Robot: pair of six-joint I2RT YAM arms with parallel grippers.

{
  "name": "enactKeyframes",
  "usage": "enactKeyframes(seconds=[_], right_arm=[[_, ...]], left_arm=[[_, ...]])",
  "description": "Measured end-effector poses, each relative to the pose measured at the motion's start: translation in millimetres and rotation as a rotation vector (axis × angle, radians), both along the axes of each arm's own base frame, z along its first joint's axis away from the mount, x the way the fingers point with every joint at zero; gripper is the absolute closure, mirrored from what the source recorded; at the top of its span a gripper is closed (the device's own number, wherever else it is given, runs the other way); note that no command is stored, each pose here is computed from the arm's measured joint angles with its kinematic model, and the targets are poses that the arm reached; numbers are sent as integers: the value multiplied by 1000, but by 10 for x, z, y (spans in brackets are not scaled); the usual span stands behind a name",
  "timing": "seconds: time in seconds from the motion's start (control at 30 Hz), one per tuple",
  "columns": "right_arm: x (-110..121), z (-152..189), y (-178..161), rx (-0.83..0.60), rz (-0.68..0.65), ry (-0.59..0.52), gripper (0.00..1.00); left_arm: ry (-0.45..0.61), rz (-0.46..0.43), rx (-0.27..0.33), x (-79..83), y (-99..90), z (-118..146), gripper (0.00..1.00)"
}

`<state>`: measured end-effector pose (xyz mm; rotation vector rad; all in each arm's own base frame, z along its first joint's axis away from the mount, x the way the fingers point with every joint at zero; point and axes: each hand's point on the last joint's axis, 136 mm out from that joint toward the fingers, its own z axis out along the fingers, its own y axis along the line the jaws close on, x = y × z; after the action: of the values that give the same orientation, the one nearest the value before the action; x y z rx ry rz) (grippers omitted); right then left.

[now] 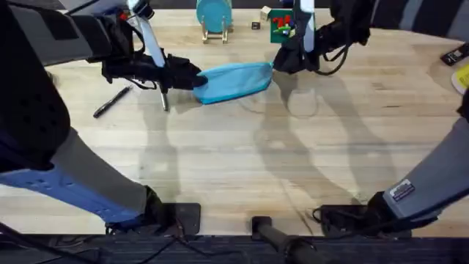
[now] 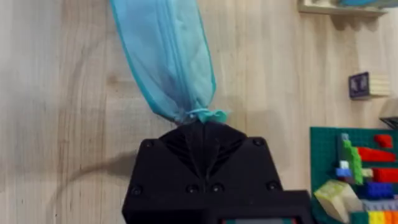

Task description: Unzip the bag, pick up the pens from the table one at a time and place them inside, then zip the bag closed.

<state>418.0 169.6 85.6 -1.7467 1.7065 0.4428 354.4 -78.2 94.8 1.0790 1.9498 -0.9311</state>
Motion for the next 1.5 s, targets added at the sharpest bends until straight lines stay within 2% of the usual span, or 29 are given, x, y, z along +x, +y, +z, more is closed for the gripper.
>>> enactKeyframes(seconds=[0.3,0.6,0.93,1.33,1.37,1.4,1.5], right_arm=[[34,385,-74,17,-32,-77,972],[-66,713,-87,25,-35,-121,973],[-258,923,-116,22,-37,-111,971],[-240,930,-201,6,-168,-40,971],[-239,930,-202,7,-174,-35,939],[-238,928,-205,8,-180,-31,827],[-237,928,-205,9,-184,-28,403]], left_arm=[[0,0,0,0,0,0,957],[0,0,0,0,0,0,957],[0,0,0,0,0,0,957],[0,0,0,0,0,0,957],[0,0,0,0,0,0,957],[0,0,0,0,0,0,957],[0,0,0,0,0,0,957]])
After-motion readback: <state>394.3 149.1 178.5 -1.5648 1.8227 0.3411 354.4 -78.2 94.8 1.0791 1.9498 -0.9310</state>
